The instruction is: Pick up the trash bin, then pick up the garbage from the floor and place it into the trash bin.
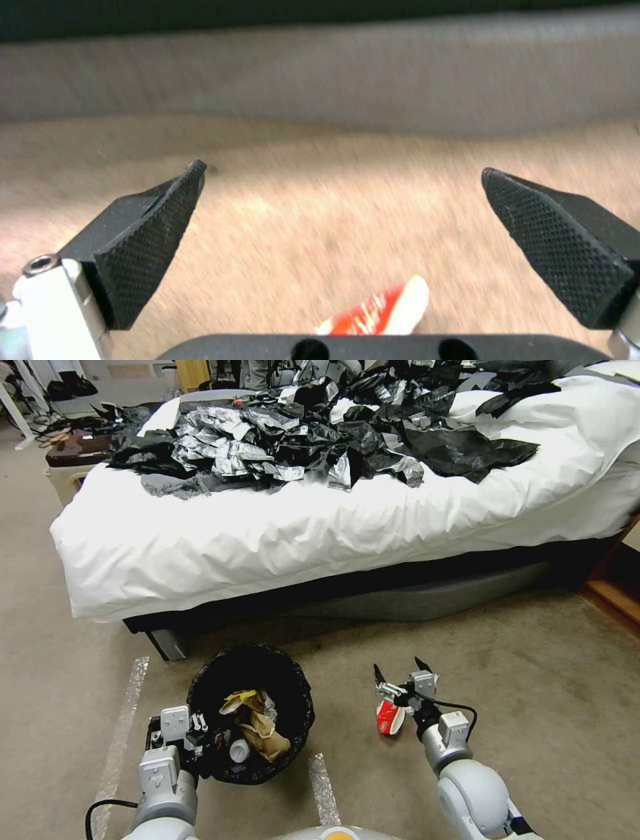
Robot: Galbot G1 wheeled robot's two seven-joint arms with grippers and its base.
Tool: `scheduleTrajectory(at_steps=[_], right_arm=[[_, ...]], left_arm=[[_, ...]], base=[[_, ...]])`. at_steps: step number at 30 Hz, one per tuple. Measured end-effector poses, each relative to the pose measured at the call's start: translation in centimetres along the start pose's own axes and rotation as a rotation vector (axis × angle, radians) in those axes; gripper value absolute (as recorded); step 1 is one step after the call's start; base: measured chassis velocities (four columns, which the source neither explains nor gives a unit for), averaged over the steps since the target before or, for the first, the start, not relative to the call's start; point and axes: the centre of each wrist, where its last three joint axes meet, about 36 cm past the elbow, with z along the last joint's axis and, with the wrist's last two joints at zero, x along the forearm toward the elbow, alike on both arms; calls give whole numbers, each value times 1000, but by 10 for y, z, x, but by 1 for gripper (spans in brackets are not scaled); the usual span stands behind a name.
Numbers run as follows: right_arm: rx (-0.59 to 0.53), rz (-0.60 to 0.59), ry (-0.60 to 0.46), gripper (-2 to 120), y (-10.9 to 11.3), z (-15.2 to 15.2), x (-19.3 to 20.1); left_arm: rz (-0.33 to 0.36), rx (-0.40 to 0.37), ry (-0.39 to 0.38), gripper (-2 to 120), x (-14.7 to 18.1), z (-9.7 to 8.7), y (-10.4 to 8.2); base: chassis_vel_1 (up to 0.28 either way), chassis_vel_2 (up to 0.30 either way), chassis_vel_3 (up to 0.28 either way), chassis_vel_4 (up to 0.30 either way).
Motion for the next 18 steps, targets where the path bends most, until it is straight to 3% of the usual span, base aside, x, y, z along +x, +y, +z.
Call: scheduleTrajectory(at_steps=[3, 8, 18], right_arm=[[-44, 21, 58, 100, -3, 3, -5], [-208, -5, 188, 100, -8, 13, -18], [-284, 1, 294, 100, -17, 40, -47]], left_arm=[[0, 0, 2, 1, 0, 1, 0], [9, 5, 1, 1, 0, 1, -4], [8, -1, 3, 1, 2, 2, -4]], base=[[0, 0, 0, 0], [0, 0, 0, 0], [0, 0, 0, 0]])
